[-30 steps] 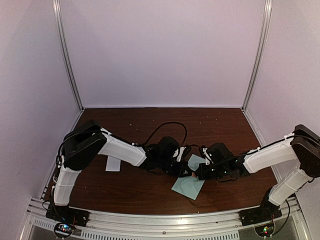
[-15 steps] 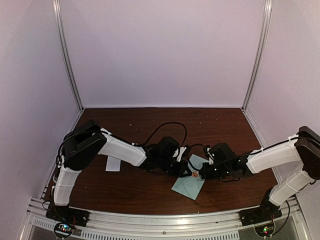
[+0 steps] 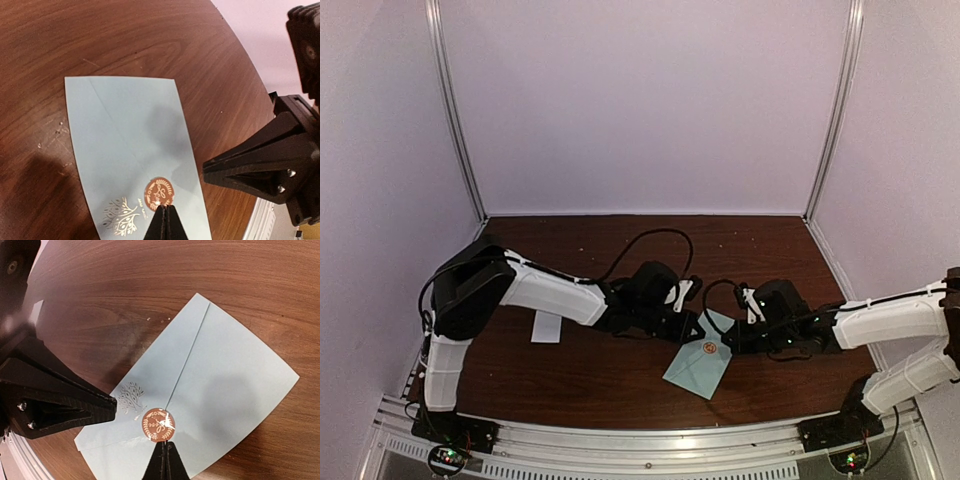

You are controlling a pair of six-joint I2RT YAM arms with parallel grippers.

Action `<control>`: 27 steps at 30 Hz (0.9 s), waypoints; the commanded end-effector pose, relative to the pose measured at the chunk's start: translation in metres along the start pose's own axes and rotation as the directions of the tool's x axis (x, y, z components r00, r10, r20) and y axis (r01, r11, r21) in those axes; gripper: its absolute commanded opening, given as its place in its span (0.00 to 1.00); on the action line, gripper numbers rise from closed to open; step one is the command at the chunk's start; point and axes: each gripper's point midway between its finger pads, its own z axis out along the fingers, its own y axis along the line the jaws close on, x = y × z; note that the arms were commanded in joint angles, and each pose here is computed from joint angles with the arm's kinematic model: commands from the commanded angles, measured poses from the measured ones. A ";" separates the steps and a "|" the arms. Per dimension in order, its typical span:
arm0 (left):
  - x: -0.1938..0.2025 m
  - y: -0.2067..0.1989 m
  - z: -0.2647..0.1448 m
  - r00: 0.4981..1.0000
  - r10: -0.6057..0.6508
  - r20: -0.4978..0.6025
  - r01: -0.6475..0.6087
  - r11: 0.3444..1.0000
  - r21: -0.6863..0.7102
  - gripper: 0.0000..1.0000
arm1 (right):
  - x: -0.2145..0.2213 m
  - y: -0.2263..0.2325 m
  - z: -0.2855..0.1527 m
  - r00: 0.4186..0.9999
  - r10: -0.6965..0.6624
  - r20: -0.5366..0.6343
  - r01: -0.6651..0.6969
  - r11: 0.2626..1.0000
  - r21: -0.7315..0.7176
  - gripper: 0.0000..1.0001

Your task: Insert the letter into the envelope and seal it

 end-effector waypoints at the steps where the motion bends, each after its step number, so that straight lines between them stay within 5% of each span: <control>1: -0.003 -0.005 -0.014 1.000 0.017 0.025 -0.017 1.000 -0.002 0.00 | -0.004 0.014 0.002 1.000 -0.013 0.011 0.014 0.997 -0.072 0.00; 27: 0.057 0.032 0.006 0.994 -0.027 -0.107 0.025 0.999 -0.022 0.00 | 0.026 0.012 0.043 0.994 -0.025 -0.109 0.012 0.994 -0.110 0.00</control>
